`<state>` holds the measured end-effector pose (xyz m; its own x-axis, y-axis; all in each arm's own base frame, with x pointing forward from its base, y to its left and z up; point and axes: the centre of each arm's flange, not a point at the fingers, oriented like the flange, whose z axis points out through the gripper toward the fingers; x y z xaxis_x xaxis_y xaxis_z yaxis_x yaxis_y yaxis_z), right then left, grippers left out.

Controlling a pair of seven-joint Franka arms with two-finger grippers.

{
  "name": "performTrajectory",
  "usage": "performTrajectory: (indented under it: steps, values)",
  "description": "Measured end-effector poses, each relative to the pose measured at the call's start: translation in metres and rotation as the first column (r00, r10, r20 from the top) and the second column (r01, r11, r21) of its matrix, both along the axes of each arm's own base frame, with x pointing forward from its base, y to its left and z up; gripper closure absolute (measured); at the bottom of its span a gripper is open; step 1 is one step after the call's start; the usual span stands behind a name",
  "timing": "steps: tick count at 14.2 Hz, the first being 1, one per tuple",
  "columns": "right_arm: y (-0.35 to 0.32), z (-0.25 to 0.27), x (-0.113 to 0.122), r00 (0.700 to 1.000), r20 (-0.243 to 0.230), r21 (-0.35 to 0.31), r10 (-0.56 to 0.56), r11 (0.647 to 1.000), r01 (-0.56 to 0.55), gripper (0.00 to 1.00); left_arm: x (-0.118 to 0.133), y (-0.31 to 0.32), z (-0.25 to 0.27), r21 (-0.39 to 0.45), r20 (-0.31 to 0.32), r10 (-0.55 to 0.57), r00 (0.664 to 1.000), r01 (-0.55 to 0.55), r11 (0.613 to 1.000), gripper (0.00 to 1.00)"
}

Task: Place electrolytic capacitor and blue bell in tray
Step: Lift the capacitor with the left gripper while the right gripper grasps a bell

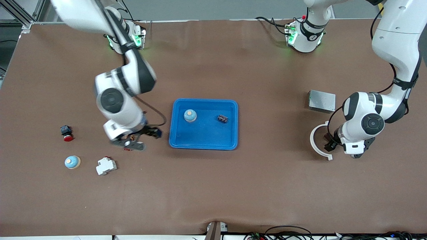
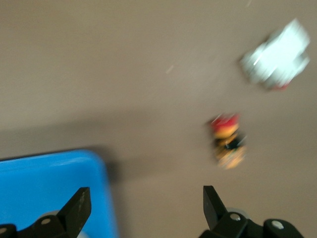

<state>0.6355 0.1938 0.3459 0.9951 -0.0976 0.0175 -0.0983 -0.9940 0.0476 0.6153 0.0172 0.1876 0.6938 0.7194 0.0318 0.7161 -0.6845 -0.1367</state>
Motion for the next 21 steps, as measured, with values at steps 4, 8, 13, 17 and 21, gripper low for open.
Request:
performTrajectory:
  steps: [4, 8, 13, 17, 21]
  values:
    - [-0.151, -0.046, 0.046, 0.973, -0.007, -0.005, 0.232, 0.973, -0.232, 0.00, -0.001, -0.002, -0.011, -0.010, 0.002, -0.003, 1.000, 0.003, 1.000, 0.12]
    - [-0.245, -0.098, 0.063, 0.937, -0.044, 0.007, 0.347, 0.938, -0.347, 0.00, 0.001, -0.002, -0.008, -0.011, 0.011, -0.003, 1.000, 0.003, 1.000, 0.57]
    - [-0.304, -0.120, 0.080, 0.883, -0.019, 0.031, 0.468, 0.883, -0.468, 0.00, 0.008, -0.001, 0.008, -0.005, 0.040, -0.004, 0.999, 0.004, 1.000, 0.66]
    - [-0.346, -0.134, 0.092, 0.843, 0.007, 0.028, 0.537, 0.843, -0.537, 0.00, 0.020, -0.008, 0.049, 0.020, 0.026, -0.007, 1.000, 0.007, 1.000, 0.66]
    - [-0.363, -0.145, 0.091, 0.826, 0.000, 0.034, 0.564, 0.825, -0.564, 0.00, 0.035, -0.046, 0.091, -0.031, 0.019, 0.028, 0.999, -0.027, 0.999, 0.66]
